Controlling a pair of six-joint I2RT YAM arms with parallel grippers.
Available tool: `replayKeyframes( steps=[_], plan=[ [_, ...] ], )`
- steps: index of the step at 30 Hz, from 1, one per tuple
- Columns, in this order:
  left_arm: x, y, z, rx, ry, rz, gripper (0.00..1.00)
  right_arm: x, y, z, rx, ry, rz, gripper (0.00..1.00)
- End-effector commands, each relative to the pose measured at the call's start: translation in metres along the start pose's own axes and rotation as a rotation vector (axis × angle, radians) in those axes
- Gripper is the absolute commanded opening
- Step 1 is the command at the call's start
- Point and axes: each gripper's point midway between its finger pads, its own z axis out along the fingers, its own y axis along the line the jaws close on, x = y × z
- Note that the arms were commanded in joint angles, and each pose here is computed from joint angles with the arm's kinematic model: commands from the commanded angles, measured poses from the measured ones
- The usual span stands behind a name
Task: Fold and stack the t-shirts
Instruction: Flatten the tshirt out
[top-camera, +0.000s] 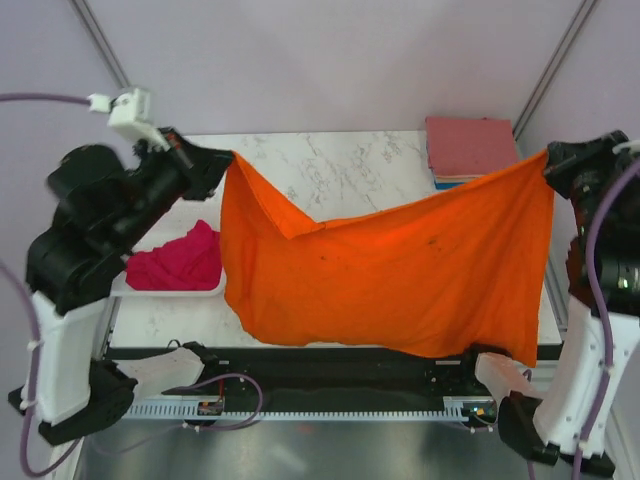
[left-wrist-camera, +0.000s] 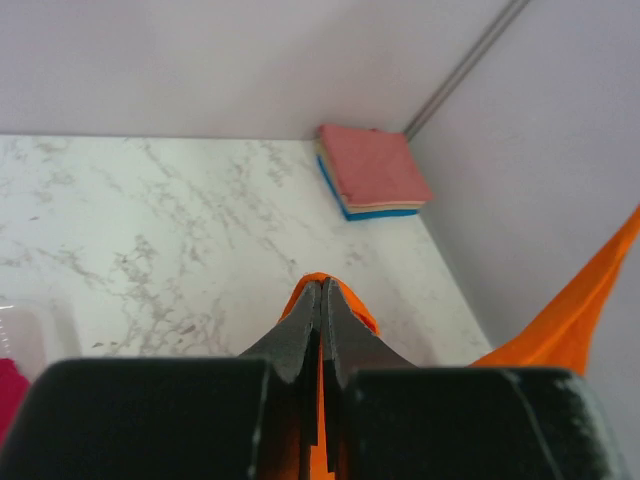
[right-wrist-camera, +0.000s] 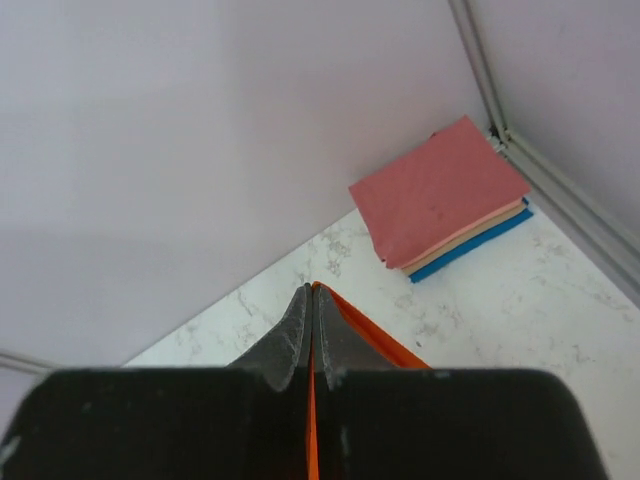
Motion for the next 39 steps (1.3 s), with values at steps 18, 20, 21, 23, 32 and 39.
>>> replayKeyframes(
  steps=[18,20,21,23,32,39],
  plan=[
    [-0.120,-0.002,0.156,0.091,-0.320,-0.050,0.02,-0.102,0.118,0.182,-0.406,-0.249,-0.036,0.00],
    [-0.119,-0.007,0.139,0.104,-0.320,-0.011,0.02,-0.087,0.102,0.185,-0.358,-0.218,-0.069,0.00],
    [-0.103,0.001,0.145,0.085,-0.277,-0.006,0.02,-0.080,0.094,0.186,-0.331,-0.207,-0.084,0.00],
    [-0.093,-0.005,0.123,0.118,-0.254,0.023,0.02,-0.052,0.070,0.184,-0.272,-0.154,-0.111,0.00],
    [0.104,0.052,0.091,0.085,0.144,-0.132,0.02,0.100,-0.048,0.143,-0.041,0.142,-0.170,0.00],
    [0.272,0.135,0.032,-0.175,0.441,-0.273,0.02,0.235,-0.139,0.060,0.210,0.524,-0.071,0.00]
  ],
)
